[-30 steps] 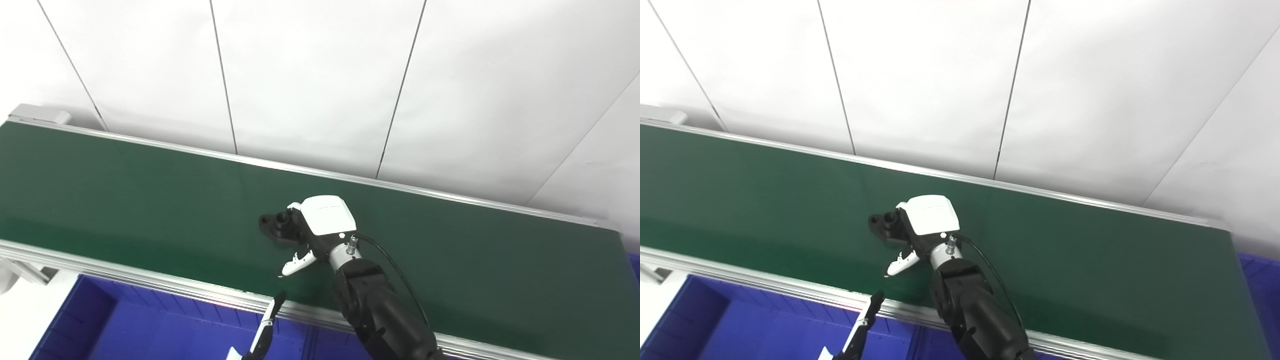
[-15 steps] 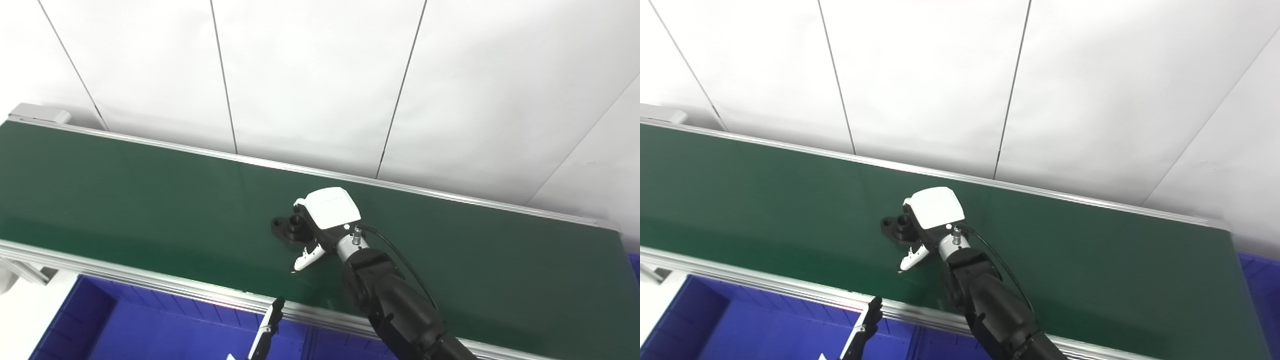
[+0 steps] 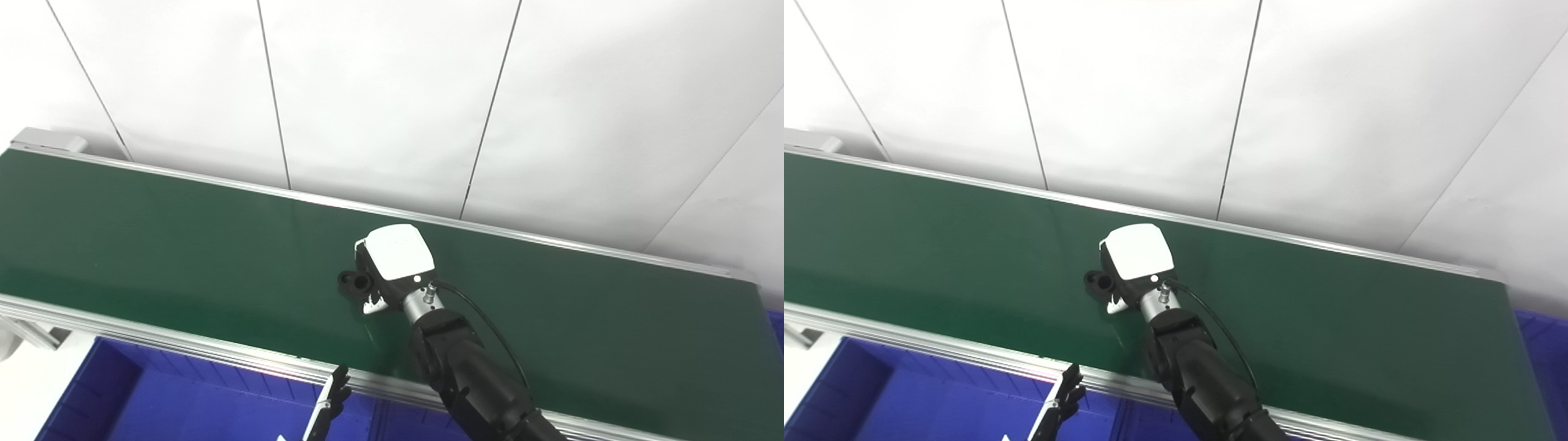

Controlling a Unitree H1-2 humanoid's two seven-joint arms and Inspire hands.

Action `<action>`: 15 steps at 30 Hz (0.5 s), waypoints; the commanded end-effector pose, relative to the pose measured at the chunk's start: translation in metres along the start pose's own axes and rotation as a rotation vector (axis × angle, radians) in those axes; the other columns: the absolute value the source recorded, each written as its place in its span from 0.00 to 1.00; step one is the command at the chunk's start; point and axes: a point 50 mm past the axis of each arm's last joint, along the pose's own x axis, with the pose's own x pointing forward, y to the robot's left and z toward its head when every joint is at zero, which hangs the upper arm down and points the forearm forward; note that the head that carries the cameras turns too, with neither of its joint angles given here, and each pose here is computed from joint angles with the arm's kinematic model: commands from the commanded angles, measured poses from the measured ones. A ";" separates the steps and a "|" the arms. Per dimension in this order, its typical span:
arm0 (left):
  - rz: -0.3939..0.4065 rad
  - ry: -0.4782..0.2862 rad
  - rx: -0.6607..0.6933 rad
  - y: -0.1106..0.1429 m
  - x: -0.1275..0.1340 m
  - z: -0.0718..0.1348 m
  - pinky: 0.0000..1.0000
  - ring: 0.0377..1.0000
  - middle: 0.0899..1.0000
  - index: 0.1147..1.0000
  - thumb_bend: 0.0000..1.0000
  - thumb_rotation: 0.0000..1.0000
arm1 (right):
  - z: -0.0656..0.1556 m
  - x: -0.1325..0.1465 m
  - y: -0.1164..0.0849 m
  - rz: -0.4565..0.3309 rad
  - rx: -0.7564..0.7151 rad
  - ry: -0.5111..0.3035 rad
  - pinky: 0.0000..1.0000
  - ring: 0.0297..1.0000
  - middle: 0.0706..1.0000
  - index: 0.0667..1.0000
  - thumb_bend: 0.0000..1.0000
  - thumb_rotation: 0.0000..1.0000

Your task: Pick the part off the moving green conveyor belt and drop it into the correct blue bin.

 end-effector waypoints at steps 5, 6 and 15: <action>-0.013 -0.048 -0.070 -0.024 0.003 0.021 0.89 0.92 0.98 1.00 0.51 0.98 | -0.001 -0.005 0.010 0.074 0.016 0.034 0.09 0.14 0.20 0.45 0.52 0.12; -0.011 -0.050 -0.072 -0.023 0.003 0.021 0.88 0.92 0.97 1.00 0.50 0.97 | -0.001 -0.006 0.009 0.074 0.017 0.037 0.09 0.13 0.20 0.45 0.52 0.12; -0.009 -0.063 -0.061 -0.013 0.004 0.023 0.88 0.91 0.98 1.00 0.48 0.97 | -0.004 -0.020 -0.006 0.034 0.121 0.049 0.12 0.17 0.23 0.45 0.51 0.11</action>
